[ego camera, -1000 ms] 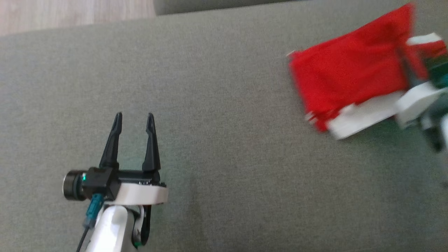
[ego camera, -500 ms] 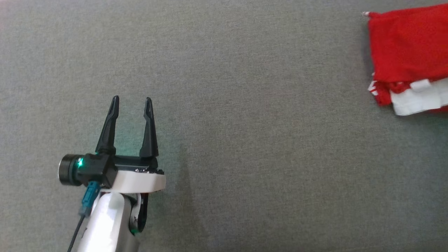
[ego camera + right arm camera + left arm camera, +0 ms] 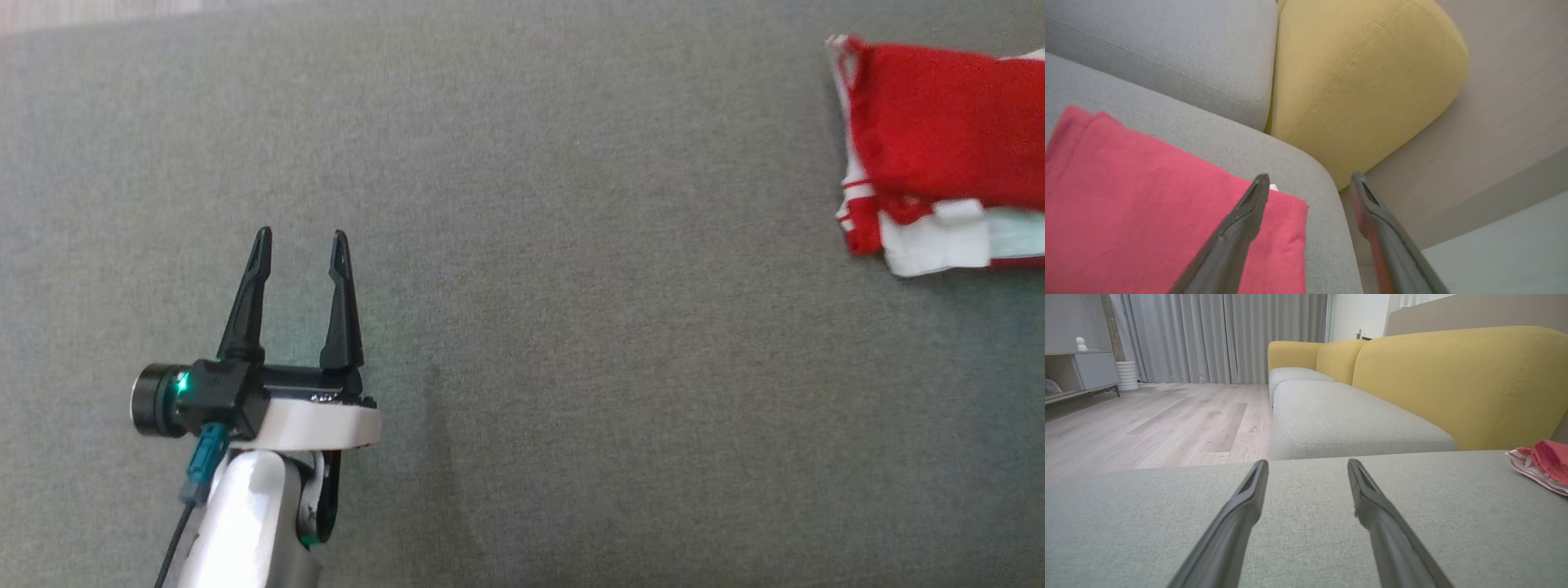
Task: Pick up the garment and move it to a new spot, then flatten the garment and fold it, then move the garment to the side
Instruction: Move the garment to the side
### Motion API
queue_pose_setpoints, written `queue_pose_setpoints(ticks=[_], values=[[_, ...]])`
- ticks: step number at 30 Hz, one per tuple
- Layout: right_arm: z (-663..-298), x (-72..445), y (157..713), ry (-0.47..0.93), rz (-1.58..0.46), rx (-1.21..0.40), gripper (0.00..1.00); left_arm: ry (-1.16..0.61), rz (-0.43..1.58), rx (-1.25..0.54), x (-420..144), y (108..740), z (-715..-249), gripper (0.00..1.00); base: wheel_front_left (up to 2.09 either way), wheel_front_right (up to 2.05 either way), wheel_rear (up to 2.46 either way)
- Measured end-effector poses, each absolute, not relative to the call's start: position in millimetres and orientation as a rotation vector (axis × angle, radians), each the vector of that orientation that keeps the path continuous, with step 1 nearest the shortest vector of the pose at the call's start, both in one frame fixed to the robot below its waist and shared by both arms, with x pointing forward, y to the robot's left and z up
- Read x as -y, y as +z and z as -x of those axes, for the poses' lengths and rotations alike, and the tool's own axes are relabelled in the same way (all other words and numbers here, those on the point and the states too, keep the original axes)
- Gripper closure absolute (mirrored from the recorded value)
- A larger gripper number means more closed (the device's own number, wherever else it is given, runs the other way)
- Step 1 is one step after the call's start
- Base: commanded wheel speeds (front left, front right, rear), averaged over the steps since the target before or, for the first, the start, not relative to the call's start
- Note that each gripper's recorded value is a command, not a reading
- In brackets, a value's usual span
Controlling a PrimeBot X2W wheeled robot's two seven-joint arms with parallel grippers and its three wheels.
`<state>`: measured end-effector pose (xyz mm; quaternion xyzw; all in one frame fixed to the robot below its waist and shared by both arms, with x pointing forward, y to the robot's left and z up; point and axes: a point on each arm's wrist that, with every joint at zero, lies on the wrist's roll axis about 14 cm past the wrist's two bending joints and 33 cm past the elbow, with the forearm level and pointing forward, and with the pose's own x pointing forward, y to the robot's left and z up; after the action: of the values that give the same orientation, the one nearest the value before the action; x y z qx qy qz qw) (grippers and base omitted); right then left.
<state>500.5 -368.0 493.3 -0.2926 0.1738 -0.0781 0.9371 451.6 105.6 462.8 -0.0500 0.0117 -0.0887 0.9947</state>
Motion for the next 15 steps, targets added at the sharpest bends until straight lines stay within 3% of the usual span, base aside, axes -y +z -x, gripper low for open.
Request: queue_pose_setpoints(ticks=[5, 15], values=[[-502, 353, 526, -0.147, 0.589, -0.241, 0.00, -0.182, 0.099, 0.017, -105, 479, -449, 0.00, 0.00, 0.00, 0.00], [-499, 238, 609, 0.015, 0.322, 0.135, 0.00, -0.155, 0.090, 0.091, -114, 511, -423, 0.00, 0.00, 0.00, 0.00]])
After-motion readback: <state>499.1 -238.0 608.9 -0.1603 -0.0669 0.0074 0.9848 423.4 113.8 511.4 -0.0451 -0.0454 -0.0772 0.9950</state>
